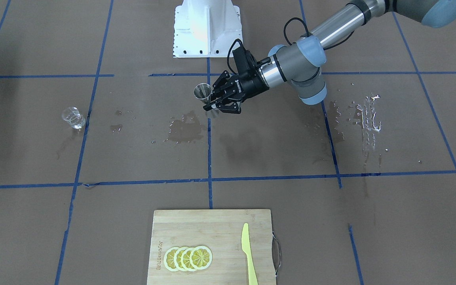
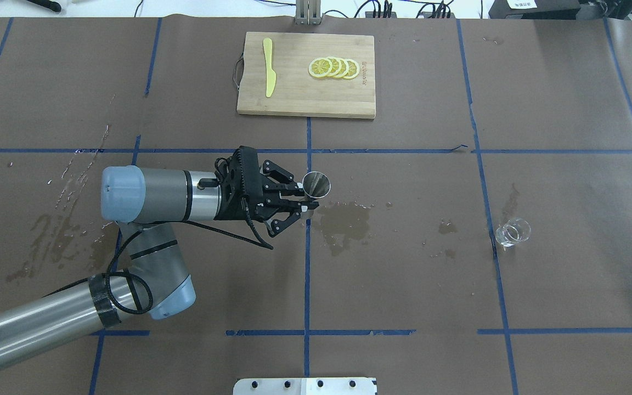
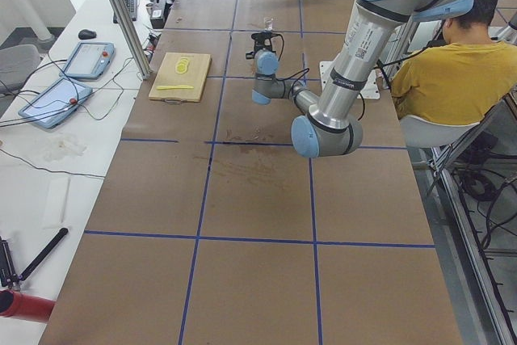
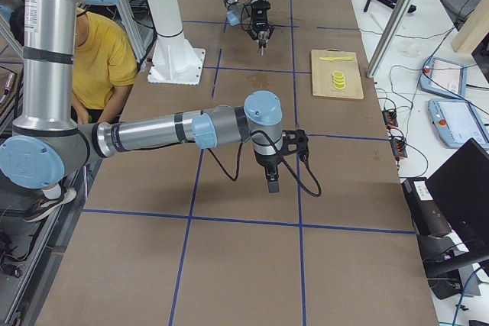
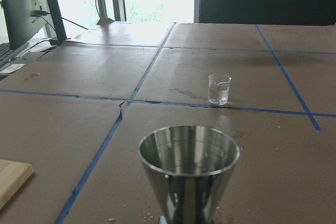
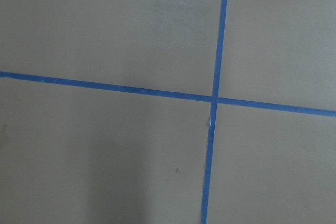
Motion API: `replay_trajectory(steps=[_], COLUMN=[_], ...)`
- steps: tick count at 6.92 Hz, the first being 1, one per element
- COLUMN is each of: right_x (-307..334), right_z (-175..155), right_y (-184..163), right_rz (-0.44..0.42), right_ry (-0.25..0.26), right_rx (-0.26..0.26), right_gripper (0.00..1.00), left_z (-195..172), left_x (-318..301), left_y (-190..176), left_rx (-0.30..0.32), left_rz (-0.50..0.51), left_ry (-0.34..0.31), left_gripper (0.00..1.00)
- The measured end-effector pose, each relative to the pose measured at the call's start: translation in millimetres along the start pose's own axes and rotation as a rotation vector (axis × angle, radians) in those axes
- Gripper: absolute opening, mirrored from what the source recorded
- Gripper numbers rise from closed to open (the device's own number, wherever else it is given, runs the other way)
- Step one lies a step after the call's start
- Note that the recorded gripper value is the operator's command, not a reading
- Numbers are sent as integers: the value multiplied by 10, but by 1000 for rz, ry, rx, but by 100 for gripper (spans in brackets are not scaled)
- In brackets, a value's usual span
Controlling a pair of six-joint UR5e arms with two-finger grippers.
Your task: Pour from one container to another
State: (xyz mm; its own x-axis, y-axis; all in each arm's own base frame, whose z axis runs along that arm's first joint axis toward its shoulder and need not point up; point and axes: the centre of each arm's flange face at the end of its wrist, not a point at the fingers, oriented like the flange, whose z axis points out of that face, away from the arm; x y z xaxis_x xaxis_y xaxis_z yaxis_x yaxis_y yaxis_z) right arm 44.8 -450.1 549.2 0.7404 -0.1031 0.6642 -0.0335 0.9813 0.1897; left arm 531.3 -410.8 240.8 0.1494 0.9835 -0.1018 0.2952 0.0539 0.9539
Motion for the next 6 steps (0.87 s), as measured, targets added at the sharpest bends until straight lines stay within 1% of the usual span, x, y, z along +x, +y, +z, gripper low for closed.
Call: replay_trajectory(steps=[1, 2, 3, 4, 6], right_x=[-39, -123, -262, -458, -974], right_z=[-41, -118, -190, -202, -63], right_y=[-29, -80, -137, -185, -239], right_rz=[18, 56, 92, 120, 191], right_ry=[-1, -7, -27, -59, -118], right_rx=[11, 42, 94, 143, 230], right_gripper=[100, 100, 100, 100, 100], left_z=[42, 56, 60, 62, 59], left_x=[27, 36, 40, 43, 45], left_y=[-22, -27, -25, -22, -9], left_rx=[-1, -2, -3, -3, -5], left_rz=[-3, -4, -4, -4, -6], left_ry=[-3, -5, -6, -6, -7], left_gripper=[0, 0, 0, 0, 0])
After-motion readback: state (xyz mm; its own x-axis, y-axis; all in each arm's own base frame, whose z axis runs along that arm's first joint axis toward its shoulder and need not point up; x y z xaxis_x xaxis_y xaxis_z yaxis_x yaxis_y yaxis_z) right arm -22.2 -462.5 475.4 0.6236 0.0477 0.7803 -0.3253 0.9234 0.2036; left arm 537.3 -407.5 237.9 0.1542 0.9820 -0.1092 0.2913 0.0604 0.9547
